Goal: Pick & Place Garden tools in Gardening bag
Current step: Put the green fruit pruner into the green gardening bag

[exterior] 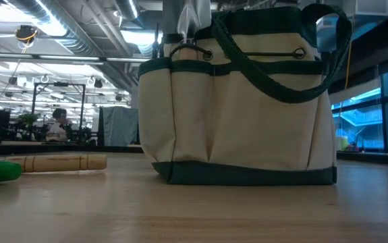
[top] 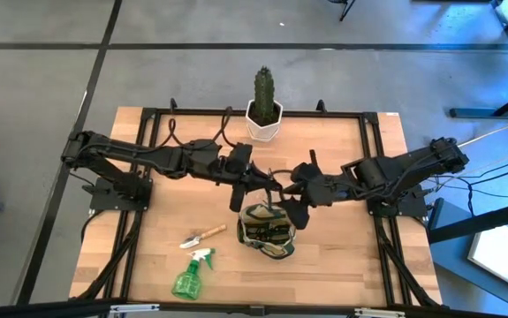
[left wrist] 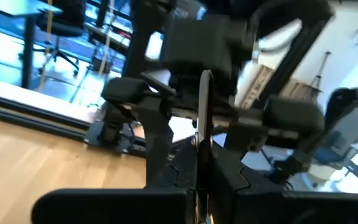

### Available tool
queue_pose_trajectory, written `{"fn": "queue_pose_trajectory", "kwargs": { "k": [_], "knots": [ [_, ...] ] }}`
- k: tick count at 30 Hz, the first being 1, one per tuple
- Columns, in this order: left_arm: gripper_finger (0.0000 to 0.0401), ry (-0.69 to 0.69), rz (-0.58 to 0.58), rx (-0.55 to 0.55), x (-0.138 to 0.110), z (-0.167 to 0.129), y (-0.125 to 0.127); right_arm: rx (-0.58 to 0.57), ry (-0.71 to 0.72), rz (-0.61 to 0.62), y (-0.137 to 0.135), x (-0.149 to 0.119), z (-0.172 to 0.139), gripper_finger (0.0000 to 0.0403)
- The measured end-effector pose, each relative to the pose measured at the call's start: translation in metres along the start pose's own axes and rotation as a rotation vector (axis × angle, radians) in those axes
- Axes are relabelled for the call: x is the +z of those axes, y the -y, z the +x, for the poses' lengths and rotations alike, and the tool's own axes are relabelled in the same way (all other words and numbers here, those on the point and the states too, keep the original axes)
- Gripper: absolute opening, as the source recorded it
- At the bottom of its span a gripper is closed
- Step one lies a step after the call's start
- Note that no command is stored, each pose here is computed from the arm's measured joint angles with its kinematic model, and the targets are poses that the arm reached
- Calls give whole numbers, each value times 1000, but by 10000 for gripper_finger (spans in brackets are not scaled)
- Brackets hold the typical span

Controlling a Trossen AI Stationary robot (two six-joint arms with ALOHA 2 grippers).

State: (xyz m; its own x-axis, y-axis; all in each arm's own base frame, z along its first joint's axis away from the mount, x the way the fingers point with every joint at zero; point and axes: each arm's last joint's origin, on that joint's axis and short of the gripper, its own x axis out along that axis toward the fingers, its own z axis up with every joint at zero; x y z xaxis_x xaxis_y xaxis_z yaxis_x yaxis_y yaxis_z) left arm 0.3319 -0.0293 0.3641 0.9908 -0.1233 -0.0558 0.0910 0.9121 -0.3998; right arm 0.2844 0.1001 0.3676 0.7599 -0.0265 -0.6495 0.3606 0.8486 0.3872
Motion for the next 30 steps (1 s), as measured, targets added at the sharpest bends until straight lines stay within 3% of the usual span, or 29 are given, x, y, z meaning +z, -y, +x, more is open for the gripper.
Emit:
{"fn": "queue_pose_trajectory", "kwargs": {
  "k": [15,20,24,30],
  "knots": [
    [8,26,-50,-148,5,1,6,298,19,5,-11,21,5,236],
    [8,25,-55,-141,6,0,5,299,23,11,-8,24,7,229],
    [8,27,-59,-137,8,-1,4,289,14,8,-6,24,7,196],
    [8,43,-65,-119,15,-7,-1,293,-1,-6,-6,23,7,107]
  ]
}}
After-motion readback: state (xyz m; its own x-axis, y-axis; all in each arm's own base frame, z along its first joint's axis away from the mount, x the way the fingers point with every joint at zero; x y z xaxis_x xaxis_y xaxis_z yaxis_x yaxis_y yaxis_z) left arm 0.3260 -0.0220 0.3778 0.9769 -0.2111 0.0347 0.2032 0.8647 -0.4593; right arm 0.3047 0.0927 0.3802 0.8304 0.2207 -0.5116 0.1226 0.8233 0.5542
